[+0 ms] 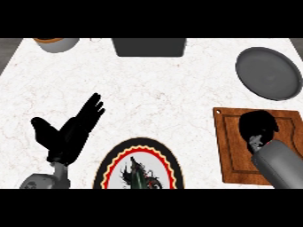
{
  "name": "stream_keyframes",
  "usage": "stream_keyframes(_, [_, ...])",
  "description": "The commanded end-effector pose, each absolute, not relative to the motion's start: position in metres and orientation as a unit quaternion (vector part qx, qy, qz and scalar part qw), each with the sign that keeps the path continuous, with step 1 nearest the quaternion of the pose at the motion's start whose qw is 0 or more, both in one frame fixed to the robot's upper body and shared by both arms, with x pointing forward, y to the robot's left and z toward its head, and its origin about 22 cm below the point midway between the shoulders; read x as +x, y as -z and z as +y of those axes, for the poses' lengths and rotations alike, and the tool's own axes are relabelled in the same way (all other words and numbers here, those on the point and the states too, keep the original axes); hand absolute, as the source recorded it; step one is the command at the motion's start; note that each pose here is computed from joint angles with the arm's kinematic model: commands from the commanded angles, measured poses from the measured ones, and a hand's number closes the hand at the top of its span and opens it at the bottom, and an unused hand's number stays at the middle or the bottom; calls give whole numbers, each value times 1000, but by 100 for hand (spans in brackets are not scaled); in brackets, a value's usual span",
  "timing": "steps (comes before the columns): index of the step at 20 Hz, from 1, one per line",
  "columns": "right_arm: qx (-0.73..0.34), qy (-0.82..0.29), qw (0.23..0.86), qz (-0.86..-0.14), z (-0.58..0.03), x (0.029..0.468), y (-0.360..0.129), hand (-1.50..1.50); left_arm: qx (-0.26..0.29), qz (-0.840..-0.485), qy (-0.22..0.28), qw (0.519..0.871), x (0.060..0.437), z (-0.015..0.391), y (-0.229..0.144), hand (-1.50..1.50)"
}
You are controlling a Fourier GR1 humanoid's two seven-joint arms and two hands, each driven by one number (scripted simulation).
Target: Pick the tomato from the cutting board and place it in the pan
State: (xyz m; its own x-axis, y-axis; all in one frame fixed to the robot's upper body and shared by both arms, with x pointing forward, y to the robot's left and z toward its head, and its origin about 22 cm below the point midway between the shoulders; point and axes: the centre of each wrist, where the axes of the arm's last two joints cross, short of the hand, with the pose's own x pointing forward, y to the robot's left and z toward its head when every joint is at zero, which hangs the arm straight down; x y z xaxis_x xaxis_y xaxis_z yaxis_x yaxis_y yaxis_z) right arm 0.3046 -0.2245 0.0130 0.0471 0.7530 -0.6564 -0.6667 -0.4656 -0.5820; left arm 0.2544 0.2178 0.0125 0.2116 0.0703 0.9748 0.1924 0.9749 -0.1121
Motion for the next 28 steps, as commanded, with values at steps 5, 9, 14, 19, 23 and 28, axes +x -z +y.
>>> stream_keyframes(5, [-525,-720,451,-54,-251,315,-5,150,-104,-636,43,763,255,219,7,0])
stream_keyframes(9, [-519,-718,436,-158,-248,301,3,150,-104,-621,41,775,252,215,-13,0])
stream_keyframes(14, [-330,-693,440,-466,-194,262,-16,150,-97,-626,20,774,249,226,-14,0])
stream_keyframes(19, [-369,-578,394,-611,-239,248,-55,150,-80,-623,15,778,242,237,-15,0])
stream_keyframes(23, [-345,-487,403,-694,-265,232,-80,150,-86,-624,11,777,245,229,-14,0])
stream_keyframes(28, [-254,-366,481,-755,-285,229,-95,150,-81,-630,26,772,244,233,-4,0])
